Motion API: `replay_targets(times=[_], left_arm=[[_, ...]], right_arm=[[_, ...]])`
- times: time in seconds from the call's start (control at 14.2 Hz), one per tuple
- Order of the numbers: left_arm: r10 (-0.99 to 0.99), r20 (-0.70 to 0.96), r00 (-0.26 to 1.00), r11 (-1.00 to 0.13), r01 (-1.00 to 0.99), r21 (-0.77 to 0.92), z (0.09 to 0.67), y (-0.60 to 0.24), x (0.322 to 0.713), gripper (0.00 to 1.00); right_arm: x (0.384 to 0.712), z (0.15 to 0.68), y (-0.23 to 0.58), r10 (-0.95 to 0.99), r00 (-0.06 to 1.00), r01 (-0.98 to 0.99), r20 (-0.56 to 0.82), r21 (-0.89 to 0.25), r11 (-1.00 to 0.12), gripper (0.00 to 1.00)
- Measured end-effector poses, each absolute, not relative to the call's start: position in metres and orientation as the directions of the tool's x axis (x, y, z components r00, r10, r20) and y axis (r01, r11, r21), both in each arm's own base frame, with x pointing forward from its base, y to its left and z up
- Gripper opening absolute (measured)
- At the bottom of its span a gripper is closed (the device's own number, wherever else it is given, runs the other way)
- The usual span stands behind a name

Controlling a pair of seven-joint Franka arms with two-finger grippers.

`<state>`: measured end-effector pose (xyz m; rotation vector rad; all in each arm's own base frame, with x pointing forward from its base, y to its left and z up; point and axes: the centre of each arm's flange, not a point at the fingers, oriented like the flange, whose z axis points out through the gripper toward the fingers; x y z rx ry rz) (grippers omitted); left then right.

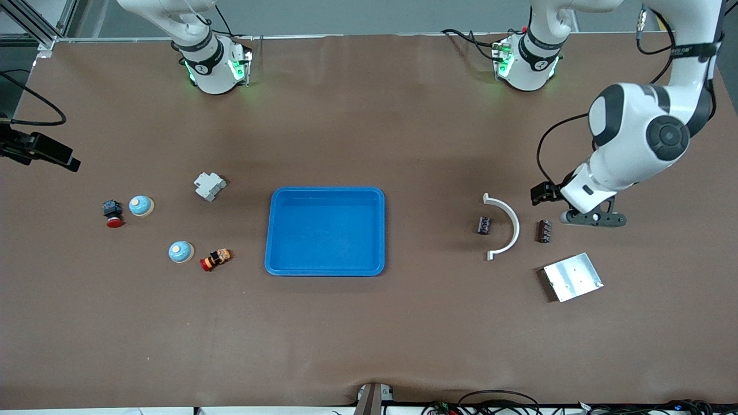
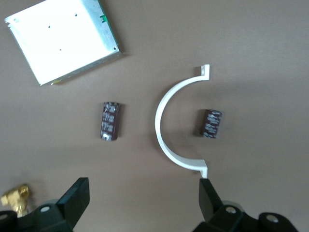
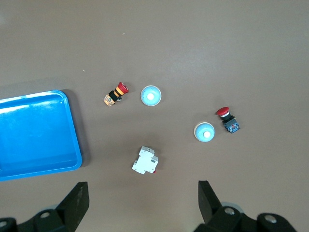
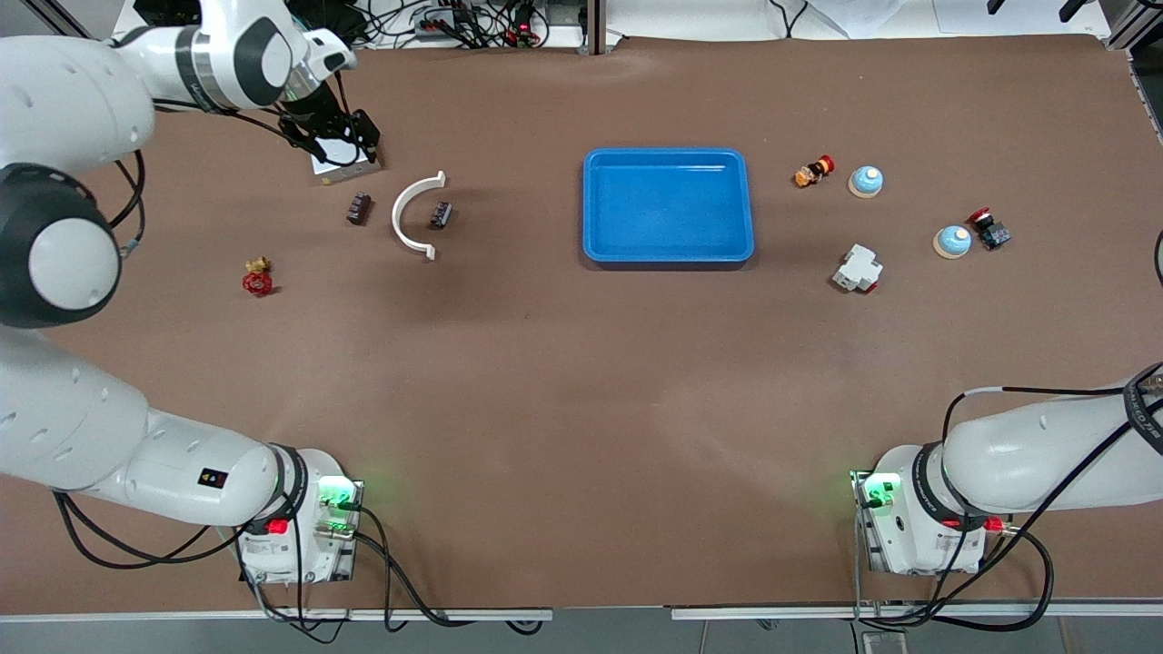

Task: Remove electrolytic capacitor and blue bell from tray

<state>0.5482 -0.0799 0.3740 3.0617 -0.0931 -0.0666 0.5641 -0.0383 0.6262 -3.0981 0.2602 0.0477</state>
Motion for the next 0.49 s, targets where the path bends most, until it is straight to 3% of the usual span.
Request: replay_targets(times=[0.49], left_arm=[[0.016, -0.064, 0.998, -0.996, 0.021, 0.085, 0.434, -0.112, 0.555, 1.00]], right_arm=[[0.565, 0.626, -0.033, -0.156, 0.987, -0.157, -0.033, -0.030, -0.987, 1.00]])
